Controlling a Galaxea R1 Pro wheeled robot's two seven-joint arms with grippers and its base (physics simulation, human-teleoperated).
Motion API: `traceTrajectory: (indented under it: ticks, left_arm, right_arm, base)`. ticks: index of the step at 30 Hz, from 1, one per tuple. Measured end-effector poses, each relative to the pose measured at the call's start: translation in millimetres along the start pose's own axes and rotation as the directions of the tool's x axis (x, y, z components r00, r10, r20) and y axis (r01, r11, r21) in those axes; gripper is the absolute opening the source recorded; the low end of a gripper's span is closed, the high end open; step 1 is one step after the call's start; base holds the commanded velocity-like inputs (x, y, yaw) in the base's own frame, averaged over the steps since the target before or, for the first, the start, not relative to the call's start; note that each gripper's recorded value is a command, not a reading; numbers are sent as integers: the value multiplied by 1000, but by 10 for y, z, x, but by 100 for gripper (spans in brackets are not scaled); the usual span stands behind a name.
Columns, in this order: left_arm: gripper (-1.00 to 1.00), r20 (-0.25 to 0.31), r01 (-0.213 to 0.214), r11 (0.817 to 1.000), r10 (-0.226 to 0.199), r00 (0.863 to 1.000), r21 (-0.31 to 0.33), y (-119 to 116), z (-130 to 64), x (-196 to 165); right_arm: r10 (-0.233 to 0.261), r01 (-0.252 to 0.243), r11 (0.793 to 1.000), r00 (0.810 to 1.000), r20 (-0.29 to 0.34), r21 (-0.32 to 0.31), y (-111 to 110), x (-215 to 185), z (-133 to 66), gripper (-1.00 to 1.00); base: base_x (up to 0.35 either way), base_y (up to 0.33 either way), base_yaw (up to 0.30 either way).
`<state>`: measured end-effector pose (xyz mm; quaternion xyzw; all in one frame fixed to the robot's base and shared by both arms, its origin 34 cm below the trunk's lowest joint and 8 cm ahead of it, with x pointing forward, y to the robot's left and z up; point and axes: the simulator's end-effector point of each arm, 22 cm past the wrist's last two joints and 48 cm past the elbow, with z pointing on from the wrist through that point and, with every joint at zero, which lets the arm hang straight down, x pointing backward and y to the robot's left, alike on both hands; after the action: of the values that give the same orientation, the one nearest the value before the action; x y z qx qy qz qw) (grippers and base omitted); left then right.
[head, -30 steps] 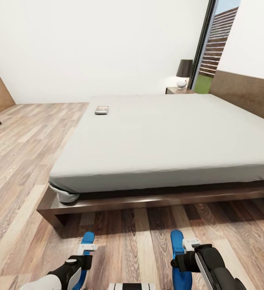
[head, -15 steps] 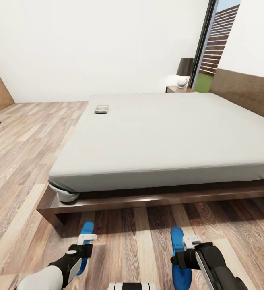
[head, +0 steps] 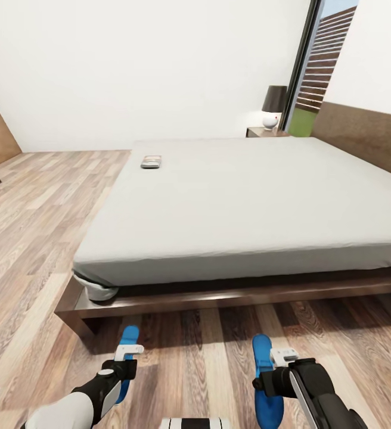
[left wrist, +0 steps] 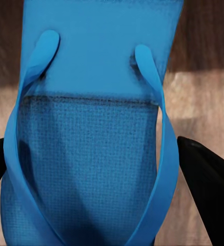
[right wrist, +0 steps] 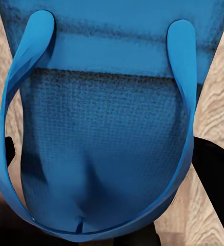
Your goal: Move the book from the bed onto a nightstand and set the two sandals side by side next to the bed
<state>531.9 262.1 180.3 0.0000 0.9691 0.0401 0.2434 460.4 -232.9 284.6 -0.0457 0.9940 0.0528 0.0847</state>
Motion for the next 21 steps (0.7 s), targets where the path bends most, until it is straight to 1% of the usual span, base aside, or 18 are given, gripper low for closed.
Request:
traceTrajectory:
  ticks: [13, 21]
  left_arm:
    - [-100, 1, 0, 1000, 0, 1000, 2, -13, 0, 0]
    - [-100, -5, 0, 1000, 0, 1000, 2, -15, 14, 32]
  right_arm:
    - [-3, 3, 1000, 1000, 23, 3, -3, -76, -52, -100]
    - [-3, 3, 1000, 1000, 20, 3, -6, -72, -41, -100]
  base:
    - [15, 14, 4]
    - [0, 0, 136]
